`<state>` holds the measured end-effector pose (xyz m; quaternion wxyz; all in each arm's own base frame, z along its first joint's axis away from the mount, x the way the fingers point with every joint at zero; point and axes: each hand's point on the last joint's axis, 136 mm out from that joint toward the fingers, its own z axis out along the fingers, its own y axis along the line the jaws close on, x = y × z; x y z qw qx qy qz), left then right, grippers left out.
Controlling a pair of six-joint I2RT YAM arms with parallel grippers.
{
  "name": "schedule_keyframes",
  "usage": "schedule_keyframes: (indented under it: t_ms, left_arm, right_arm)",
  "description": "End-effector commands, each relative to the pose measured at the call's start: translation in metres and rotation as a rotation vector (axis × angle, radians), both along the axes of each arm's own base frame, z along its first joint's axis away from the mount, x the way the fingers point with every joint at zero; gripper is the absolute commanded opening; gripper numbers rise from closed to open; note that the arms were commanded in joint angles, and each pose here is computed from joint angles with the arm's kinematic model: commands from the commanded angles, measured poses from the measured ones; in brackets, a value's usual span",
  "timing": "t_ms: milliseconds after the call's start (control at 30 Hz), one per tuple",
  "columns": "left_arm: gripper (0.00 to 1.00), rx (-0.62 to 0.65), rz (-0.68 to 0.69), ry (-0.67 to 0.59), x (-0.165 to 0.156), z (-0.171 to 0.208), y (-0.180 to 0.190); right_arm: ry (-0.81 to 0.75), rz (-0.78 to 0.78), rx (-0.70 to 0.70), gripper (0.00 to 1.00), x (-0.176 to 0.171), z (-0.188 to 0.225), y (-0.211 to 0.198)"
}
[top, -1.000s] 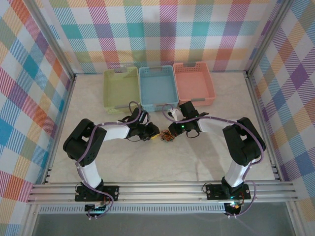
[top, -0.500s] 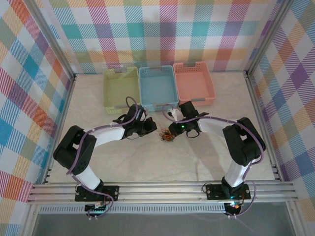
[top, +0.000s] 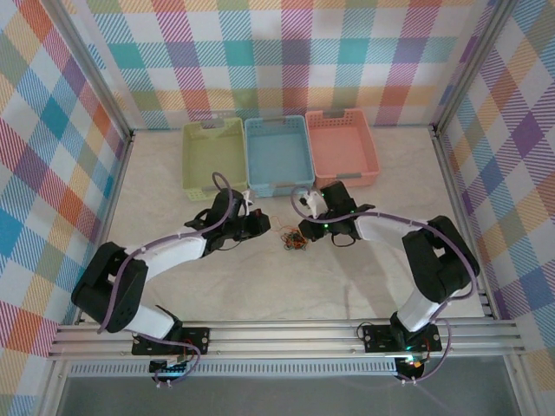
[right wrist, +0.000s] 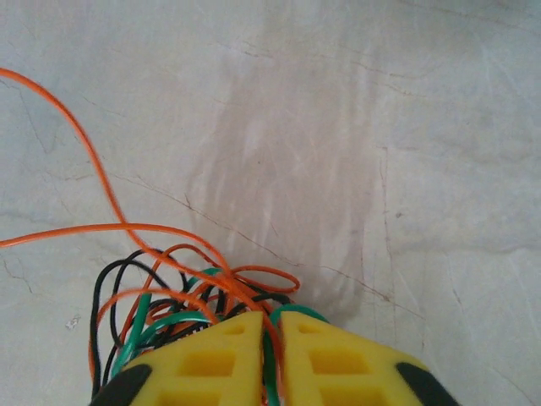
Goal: Untangle the cables
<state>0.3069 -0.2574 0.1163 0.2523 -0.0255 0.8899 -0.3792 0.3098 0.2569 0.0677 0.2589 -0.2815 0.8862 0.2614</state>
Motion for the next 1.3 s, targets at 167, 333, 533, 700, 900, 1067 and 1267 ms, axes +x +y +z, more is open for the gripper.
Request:
schedule_keyframes:
  t_ms: [167,333,533,700,900,1067,1267]
  left_arm:
    - [0.0,-0.034,-0.114,-0.158,-0.01,0.031,-0.013]
    - [0.0,-0.03,-0.166,-0.213,-0.02,0.044,-0.02]
    - [0.0,-0.025,-0.23,-0.244,-0.033,0.054,-0.031]
    - [0.0,-0.022,-0.265,-0.257,-0.04,0.057,-0.037]
    - [0.0,-0.032,-0.293,-0.273,-0.047,0.062,-0.041]
    - [0.0,-0.036,-0.31,-0.288,-0.051,0.067,-0.043]
    - [0.0,-0.06,-0.355,-0.3,-0.06,0.073,-0.051]
  right_arm:
    - [-0.25,0.053,0.143,0.34,-0.007,0.052,0.011]
    - [-0.363,0.126,0.225,0.38,-0.023,0.077,0.023]
    - [-0.385,0.182,0.307,0.39,-0.03,0.09,0.035]
    - [-0.419,0.252,0.356,0.39,-0.039,0.095,0.043]
    - [-0.396,0.258,0.333,0.39,-0.035,0.086,0.046]
    - [-0.379,0.254,0.32,0.38,-0.034,0.081,0.047]
    - [-0.378,0.267,0.339,0.38,-0.034,0.082,0.051]
